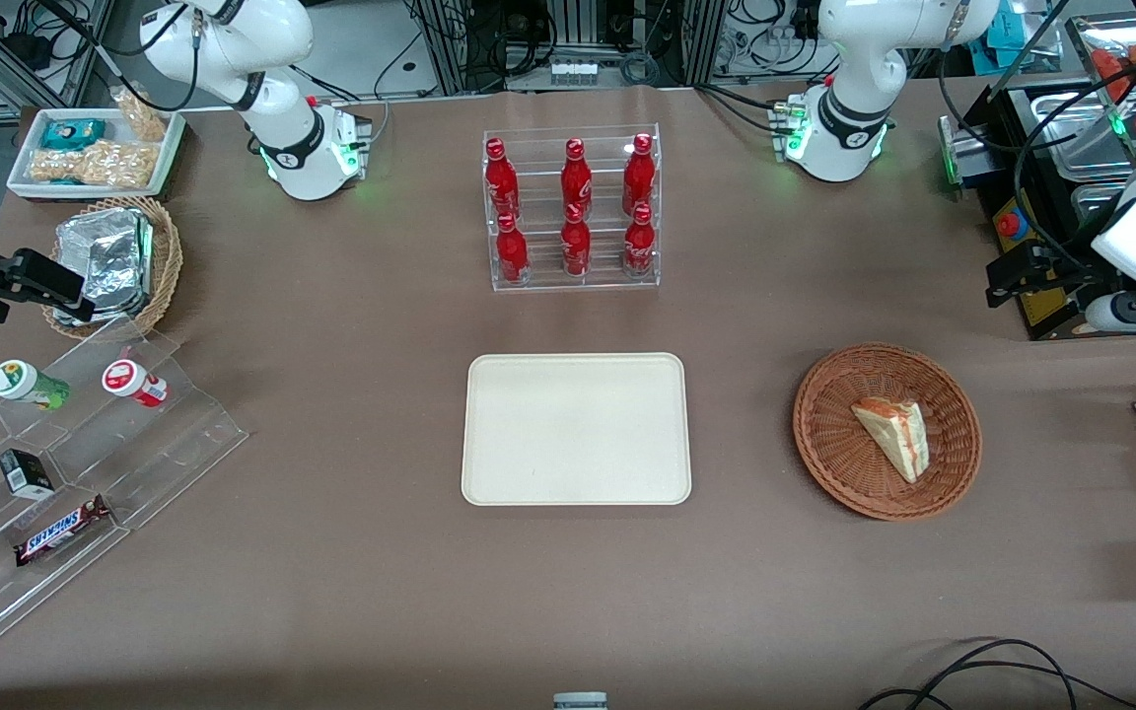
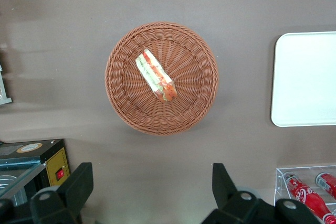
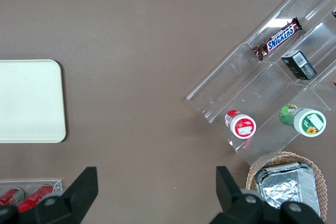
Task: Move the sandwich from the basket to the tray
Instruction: 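Lower the open left gripper over the sandwich in the wicker basket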
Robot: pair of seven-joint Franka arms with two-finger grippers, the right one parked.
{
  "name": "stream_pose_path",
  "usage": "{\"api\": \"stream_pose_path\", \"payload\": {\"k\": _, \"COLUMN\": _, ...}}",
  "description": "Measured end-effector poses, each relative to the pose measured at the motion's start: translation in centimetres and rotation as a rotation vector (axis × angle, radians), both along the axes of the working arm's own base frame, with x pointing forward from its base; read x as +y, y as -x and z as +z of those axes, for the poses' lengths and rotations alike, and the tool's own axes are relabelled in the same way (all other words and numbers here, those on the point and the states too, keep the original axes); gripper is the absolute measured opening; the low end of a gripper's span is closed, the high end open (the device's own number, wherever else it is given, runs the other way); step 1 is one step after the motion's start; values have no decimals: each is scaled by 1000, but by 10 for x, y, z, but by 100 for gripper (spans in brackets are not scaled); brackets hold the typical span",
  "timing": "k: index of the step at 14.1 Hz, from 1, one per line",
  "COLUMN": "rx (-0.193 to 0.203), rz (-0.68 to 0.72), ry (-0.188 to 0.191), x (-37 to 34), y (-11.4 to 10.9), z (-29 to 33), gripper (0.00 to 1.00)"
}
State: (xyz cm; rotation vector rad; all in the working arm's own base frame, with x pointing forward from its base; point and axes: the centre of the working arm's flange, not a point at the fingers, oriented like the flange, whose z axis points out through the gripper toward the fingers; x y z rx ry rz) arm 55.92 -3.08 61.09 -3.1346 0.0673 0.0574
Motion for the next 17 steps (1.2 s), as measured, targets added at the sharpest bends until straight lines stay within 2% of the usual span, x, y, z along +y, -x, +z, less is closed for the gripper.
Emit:
{"api": "stream_pose_path", "payload": {"k": 9, "rx": 32, "rz": 2, "ry": -1, "x": -3, "y": -4, "z": -12, "gripper": 100}}
{"api": "stream_pose_path", "payload": {"k": 13, "rx": 124, "rz": 5, "ry": -9, "x": -2, "y": 0, "z": -34, "gripper": 100}}
{"api": "stream_pose_path", "payload": {"k": 15, "rx": 182, "rz": 24, "ry": -13, "x": 1, "y": -3, "z": -63, "gripper": 100}}
{"api": "stream_pose_path", "payload": {"k": 17, "rx": 220, "rz": 53, "ry": -18, "x": 4, "y": -11, "z": -99, "gripper": 100}}
